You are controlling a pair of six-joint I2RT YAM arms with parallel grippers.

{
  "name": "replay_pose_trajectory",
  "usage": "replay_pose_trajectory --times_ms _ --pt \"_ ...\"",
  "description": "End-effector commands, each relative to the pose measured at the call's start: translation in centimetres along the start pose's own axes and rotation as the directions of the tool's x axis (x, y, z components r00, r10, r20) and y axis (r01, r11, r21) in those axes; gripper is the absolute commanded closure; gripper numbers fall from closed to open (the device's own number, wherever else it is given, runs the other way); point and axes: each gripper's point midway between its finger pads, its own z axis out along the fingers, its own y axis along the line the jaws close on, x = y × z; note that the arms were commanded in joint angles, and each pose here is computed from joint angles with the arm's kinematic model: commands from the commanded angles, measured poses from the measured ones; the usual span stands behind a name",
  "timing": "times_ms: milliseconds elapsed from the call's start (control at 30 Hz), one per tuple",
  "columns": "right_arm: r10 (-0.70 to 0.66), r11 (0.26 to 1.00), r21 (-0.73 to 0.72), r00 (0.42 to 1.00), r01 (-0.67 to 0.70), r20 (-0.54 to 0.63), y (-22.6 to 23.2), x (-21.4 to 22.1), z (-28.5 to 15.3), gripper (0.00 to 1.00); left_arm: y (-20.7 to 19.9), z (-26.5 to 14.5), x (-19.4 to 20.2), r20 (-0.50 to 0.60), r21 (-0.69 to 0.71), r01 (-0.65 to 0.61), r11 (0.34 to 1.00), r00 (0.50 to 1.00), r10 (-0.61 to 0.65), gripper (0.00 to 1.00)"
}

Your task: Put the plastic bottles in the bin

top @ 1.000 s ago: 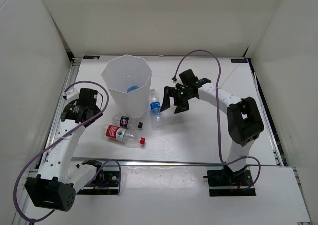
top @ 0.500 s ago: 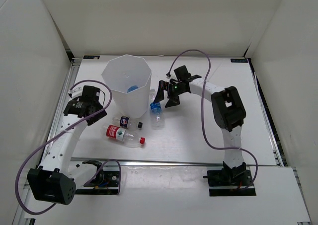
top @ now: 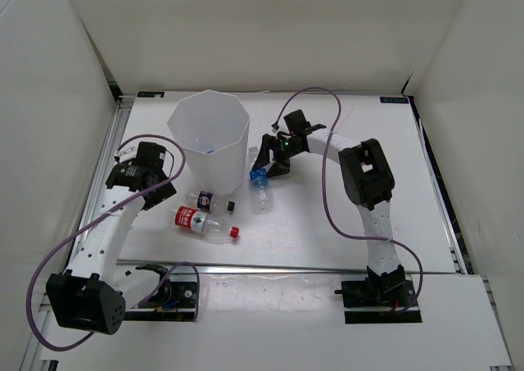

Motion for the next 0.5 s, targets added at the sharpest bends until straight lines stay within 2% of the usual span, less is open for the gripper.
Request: replay_pose_trajectory --times_ms 0,133,267,433,467 --pt "0.023 1.000 0.006 1.000 -0.023 -0.012 -1.0 0.0 0.0 0.29 -0.1 -0.6 -0.6 0.008 0.021 0.015 1.000 1.000 -0.015 0.00" --pt "0.092 0.995 0.034 0.996 -0.091 -0.022 -2.8 0.2 -1.0 0.46 -0.2 -0.3 -0.8 0.016 0.023 0.028 0.999 0.999 -0.028 0.00" --pt "0.120 0.991 0.055 0.993 -0.121 0.016 -3.8 -0.7 -3.7 0.69 -1.1 -0.1 -1.2 0.022 0.052 0.048 0.998 0.999 -0.049 0.00" --pt "0.085 0.994 0.062 0.985 -0.095 0.150 -2.4 -3.1 -9.3 0.78 -1.7 0.3 -1.3 0.016 0.060 0.068 0.996 0.997 -0.069 0.00" --pt "0.060 0.997 0.038 0.973 -0.070 0.224 -0.7 -5.0 -12.1 0.80 -1.9 0.3 -1.5 0.023 0.067 0.072 0.995 0.997 -0.074 0.00"
